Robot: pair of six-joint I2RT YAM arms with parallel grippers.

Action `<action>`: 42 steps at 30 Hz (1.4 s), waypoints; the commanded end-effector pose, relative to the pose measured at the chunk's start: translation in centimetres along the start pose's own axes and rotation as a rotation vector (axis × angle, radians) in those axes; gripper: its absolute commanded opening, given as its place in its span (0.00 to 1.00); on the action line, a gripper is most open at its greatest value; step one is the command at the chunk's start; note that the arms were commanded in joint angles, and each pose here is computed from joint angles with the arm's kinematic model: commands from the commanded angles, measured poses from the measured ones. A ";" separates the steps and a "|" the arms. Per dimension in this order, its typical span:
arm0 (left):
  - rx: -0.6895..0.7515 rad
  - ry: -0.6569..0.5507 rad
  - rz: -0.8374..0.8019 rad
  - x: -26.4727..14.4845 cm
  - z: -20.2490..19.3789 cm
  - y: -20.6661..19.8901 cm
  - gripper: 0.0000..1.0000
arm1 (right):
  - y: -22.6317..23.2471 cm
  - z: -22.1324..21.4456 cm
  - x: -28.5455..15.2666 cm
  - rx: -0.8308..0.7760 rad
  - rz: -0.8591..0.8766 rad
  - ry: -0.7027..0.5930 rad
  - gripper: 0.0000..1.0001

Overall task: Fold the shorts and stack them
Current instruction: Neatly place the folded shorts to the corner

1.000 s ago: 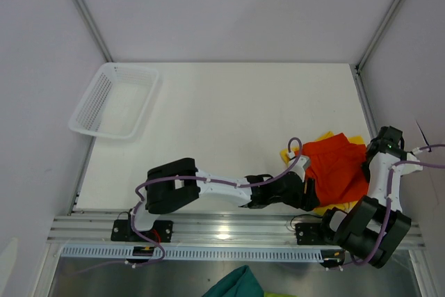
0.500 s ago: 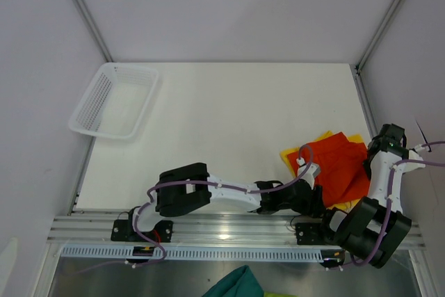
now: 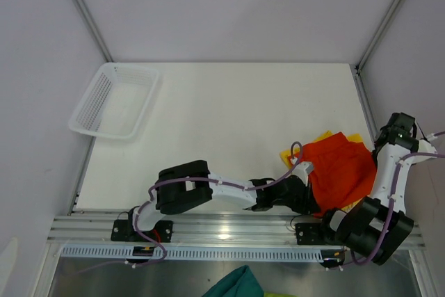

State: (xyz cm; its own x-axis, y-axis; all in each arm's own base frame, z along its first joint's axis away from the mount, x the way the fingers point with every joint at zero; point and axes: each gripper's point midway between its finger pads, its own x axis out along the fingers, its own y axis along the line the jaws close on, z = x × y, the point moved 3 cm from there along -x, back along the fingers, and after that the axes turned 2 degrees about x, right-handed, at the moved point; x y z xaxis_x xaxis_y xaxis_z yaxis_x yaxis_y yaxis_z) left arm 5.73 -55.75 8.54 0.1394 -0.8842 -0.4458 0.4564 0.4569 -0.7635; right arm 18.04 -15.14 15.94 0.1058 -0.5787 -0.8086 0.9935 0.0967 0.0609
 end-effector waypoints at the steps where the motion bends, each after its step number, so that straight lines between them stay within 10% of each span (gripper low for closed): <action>1: -0.051 0.002 -0.154 -1.6 0.4 -4.1 0.08 | -0.4 1.7 -0.5 0.021 -0.025 -0.052 0.00; 9: -0.033 0.069 -0.126 -0.7 -3.1 -2.8 0.18 | -2.7 -2.3 3.8 0.056 -0.092 0.090 0.11; 10: -0.028 0.067 -0.122 -0.8 -3.2 -2.8 0.30 | -3.0 -2.5 3.9 0.064 -0.103 0.092 0.34; 13: 0.006 0.047 -0.101 -1.3 -3.0 -2.8 0.63 | -2.9 -1.8 3.4 0.086 -0.078 0.072 0.51; 18: 0.061 -0.017 -0.019 -3.4 -1.3 -2.2 0.86 | -1.8 1.5 -0.2 0.110 0.031 -0.019 0.55; 26: 0.037 -0.140 0.052 -8.8 3.4 0.7 0.88 | 2.5 2.3 -5.3 -0.014 0.450 -0.056 0.60; 35: 0.115 -0.308 0.337 -17.0 9.7 8.5 0.98 | 7.5 -1.8 -11.8 -0.267 1.020 -0.010 0.98; 42: 0.141 -0.471 0.522 -27.6 13.9 11.3 0.99 | 9.9 -6.3 -17.2 -0.503 1.243 -0.042 0.99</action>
State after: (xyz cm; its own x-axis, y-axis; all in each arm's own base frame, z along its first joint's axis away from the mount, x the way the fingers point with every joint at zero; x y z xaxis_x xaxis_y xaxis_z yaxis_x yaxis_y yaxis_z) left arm 17.62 -32.66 18.01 0.6135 -0.6521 -0.4453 0.3840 0.7391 -0.5534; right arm 24.87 -1.73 24.40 0.8869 -0.0072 -0.4619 0.2913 0.7848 0.5471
